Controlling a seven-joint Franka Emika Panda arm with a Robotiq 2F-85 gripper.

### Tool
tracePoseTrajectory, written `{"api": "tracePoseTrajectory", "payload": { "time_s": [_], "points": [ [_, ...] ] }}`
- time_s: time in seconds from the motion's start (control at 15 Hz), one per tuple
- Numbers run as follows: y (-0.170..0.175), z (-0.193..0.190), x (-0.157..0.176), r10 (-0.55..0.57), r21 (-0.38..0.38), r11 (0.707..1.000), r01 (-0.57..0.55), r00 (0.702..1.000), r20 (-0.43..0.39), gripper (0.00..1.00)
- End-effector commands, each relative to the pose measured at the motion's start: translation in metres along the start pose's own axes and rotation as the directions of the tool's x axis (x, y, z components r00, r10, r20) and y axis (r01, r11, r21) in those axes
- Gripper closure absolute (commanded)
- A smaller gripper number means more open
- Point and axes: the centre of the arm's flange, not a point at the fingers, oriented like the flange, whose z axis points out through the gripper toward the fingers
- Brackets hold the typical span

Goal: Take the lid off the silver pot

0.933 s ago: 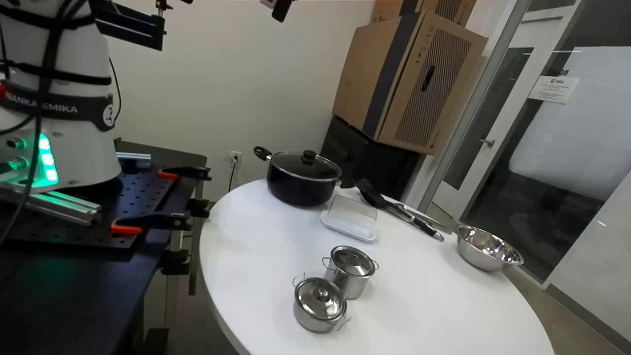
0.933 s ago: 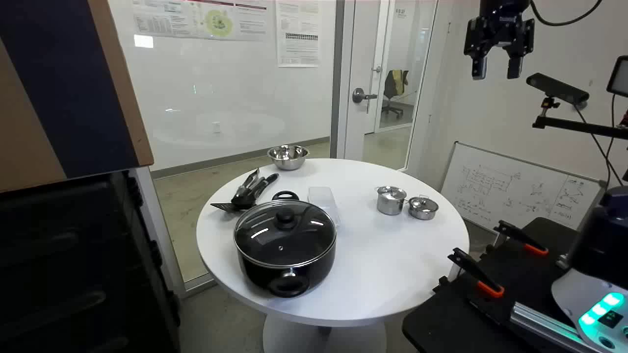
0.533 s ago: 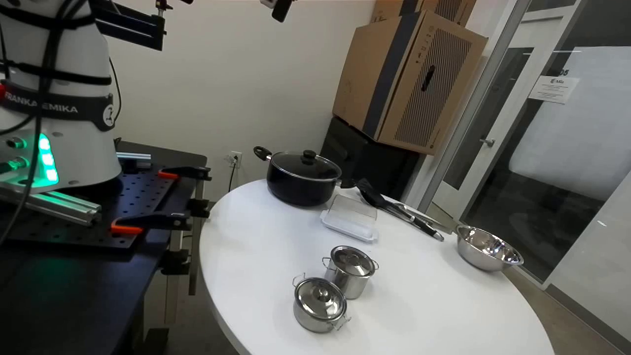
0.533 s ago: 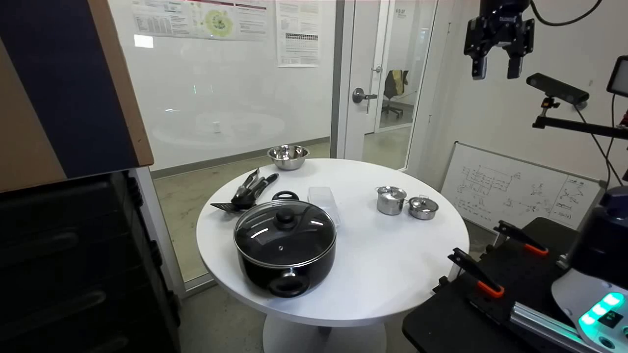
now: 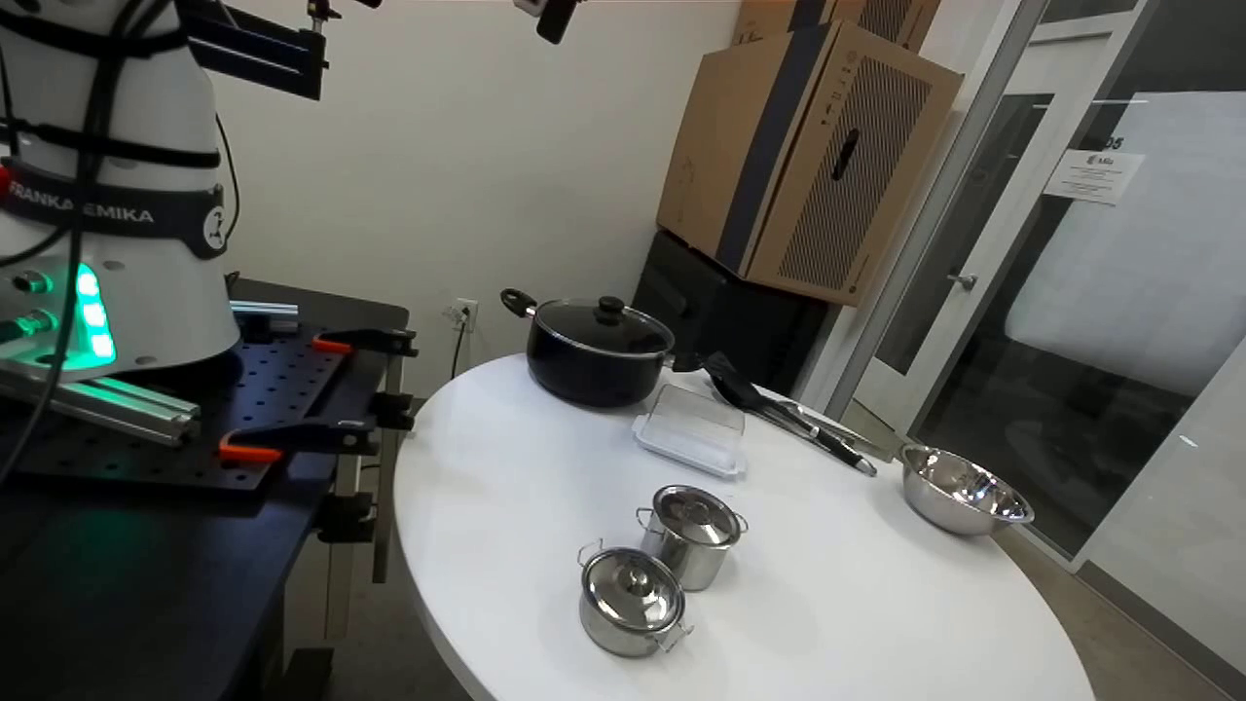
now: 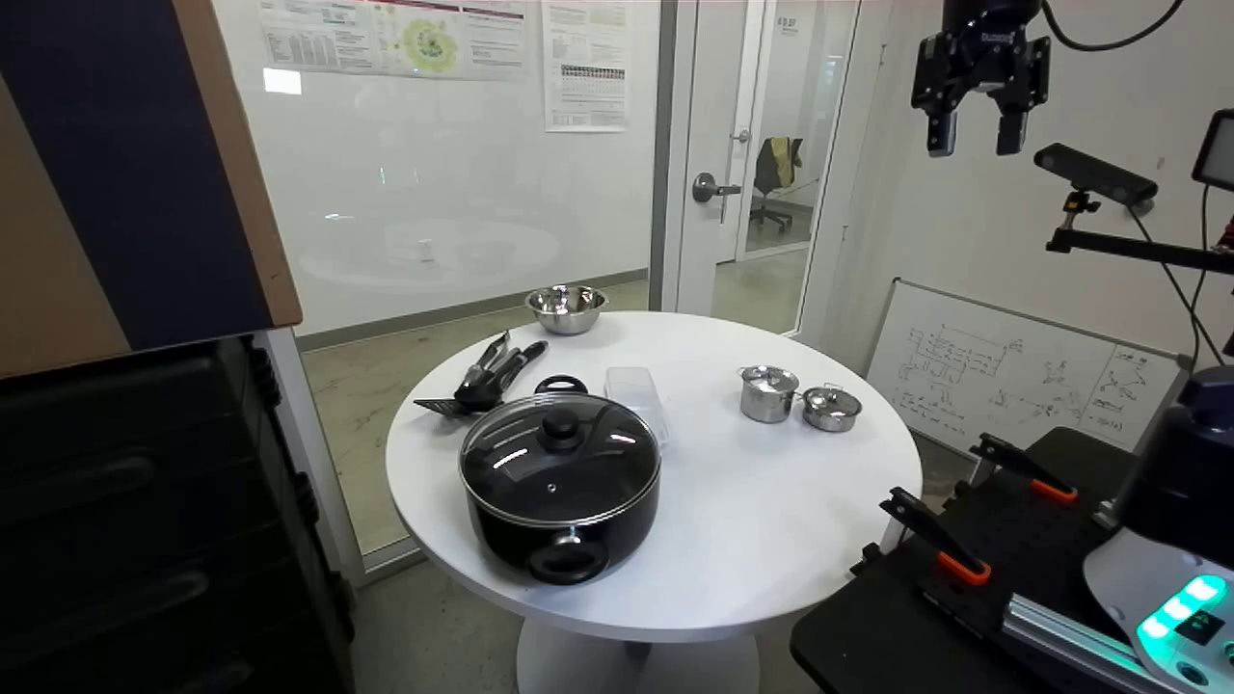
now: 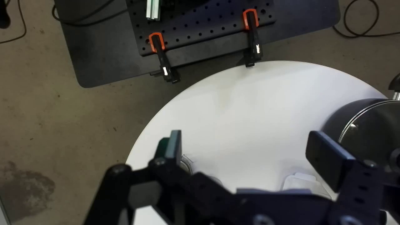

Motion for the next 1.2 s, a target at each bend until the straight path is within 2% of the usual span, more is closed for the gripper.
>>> {"api": "tracePoseTrajectory", "payload": {
  "time_s": [0.0,0.27,0.4,0.8,1.07,1.13],
  "points": [
    [0.000,0.000,0.000,0.000,0.000,1.000,0.000,1.000,0.000,0.00],
    [-0.001,-0.004,0.011,-0.019,-0.017,1.000,0.018,0.999,-0.032,0.00],
    [0.000,-0.007,0.032,-0.062,-0.048,0.997,0.058,0.995,-0.080,0.00],
    [0.007,-0.006,0.126,-0.179,-0.122,0.979,0.161,0.972,-0.155,0.00],
    [0.045,-0.019,0.191,-0.227,-0.134,0.969,0.206,0.959,-0.171,0.00],
    [0.026,-0.002,0.147,-0.191,-0.118,0.978,0.171,0.966,-0.177,0.00]
  ]
}}
